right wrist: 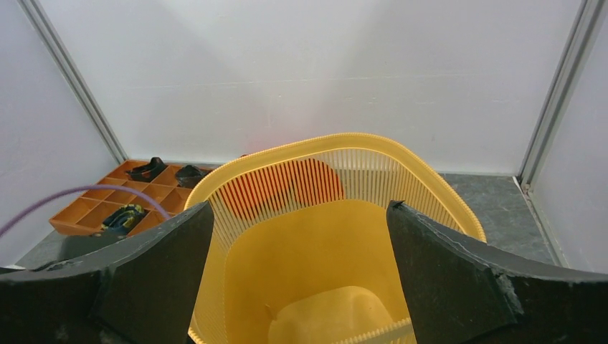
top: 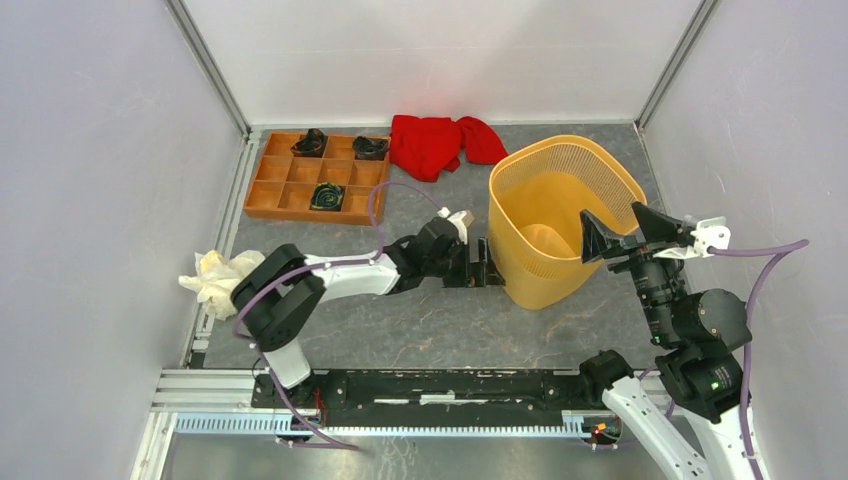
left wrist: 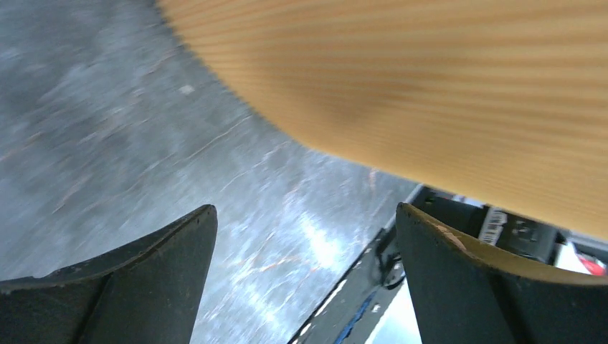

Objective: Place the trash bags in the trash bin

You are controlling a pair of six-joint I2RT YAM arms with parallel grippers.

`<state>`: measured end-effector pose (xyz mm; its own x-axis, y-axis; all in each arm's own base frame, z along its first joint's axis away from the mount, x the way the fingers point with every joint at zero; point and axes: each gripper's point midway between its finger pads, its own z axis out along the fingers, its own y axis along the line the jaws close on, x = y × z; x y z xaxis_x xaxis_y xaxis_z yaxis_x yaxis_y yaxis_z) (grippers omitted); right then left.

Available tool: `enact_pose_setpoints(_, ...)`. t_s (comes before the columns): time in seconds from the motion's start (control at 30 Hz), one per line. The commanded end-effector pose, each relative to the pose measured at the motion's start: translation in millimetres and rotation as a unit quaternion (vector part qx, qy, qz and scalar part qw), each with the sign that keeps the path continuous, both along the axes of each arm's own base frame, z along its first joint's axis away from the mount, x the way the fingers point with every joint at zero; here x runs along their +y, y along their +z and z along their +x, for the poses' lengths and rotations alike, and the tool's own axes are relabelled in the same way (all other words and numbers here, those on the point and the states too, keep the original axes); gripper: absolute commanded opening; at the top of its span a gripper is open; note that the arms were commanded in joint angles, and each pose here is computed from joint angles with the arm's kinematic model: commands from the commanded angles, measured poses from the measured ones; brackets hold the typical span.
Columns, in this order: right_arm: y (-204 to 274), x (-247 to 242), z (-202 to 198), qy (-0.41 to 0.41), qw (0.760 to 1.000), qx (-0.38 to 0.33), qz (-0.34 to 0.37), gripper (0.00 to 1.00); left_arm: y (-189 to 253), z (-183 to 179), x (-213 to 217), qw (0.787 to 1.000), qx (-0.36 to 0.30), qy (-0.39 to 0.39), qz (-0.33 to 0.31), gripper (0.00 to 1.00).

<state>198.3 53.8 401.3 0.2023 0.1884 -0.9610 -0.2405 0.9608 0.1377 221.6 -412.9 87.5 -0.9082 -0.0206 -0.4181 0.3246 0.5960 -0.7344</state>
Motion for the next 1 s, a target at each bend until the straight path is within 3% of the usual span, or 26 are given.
enact_pose_setpoints(0.0,-1.0,-5.0,1.3,-0.014,1.000,-0.009,-0.005,0.98,1.0,15.1,72.8,0.984,-0.075,0.078,0.139,1.00)
enact_pose_setpoints(0.1,-6.9,-2.1,5.5,-0.012,1.000,-0.011,-0.003,0.98,-3.5,24.9,158.8,0.934,-0.112,0.171,0.294,1.00)
enact_pose_setpoints(0.17,-10.5,0.1,8.4,-0.009,1.000,-0.011,-0.002,0.98,6.0,30.2,226.9,0.871,-0.140,0.248,0.400,1.00)
enact_pose_setpoints(0.23,-13.8,3.2,11.2,-0.004,1.000,-0.011,-0.003,0.98,24.1,29.8,295.8,0.789,-0.170,0.323,0.495,1.00)
enact_pose_setpoints(0.3,-17.4,5.6,13.9,-0.001,1.000,-0.007,-0.004,0.98,48.8,23.5,353.6,0.713,-0.171,0.429,0.528,1.00)
enact_pose_setpoints(0.33,-18.5,6.4,14.8,0.000,1.000,-0.005,-0.005,0.98,57.2,21.1,373.8,0.693,-0.161,0.459,0.533,0.98)
enact_pose_setpoints(0.4,-19.3,7.0,15.8,0.000,1.000,-0.001,-0.009,0.98,63.6,32.4,384.6,0.702,-0.155,0.471,0.511,0.96)
enact_pose_setpoints(0.5,-14.9,4.8,12.6,-0.002,1.000,-0.001,-0.009,0.98,76.8,43.0,418.4,0.687,-0.139,0.527,0.480,1.00)
enact_pose_setpoints(0.67,-3.6,3.0,2.4,0.005,1.000,-0.017,0.005,0.98,107.9,52.5,497.8,0.591,-0.116,0.670,0.434,1.00)
enact_pose_setpoints(0.77,2.9,5.6,-3.3,0.018,0.999,-0.026,0.012,0.98,112.1,59.4,522.0,0.582,-0.066,0.716,0.380,1.00)
enact_pose_setpoints(0.8,4.4,6.2,-4.4,0.021,0.999,-0.027,0.014,0.98,113.8,58.3,534.0,0.567,-0.052,0.734,0.372,1.00)
enact_pose_setpoints(0.9,6.2,8.8,-6.5,0.031,0.999,-0.027,0.022,0.98,111.9,49.6,568.2,0.496,-0.023,0.769,0.403,1.00)
enact_pose_setpoints(0.97,6.7,12.8,-7.0,0.041,0.998,-0.028,0.026,0.98,106.2,46.1,582.4,0.465,-0.005,0.783,0.414,1.00)
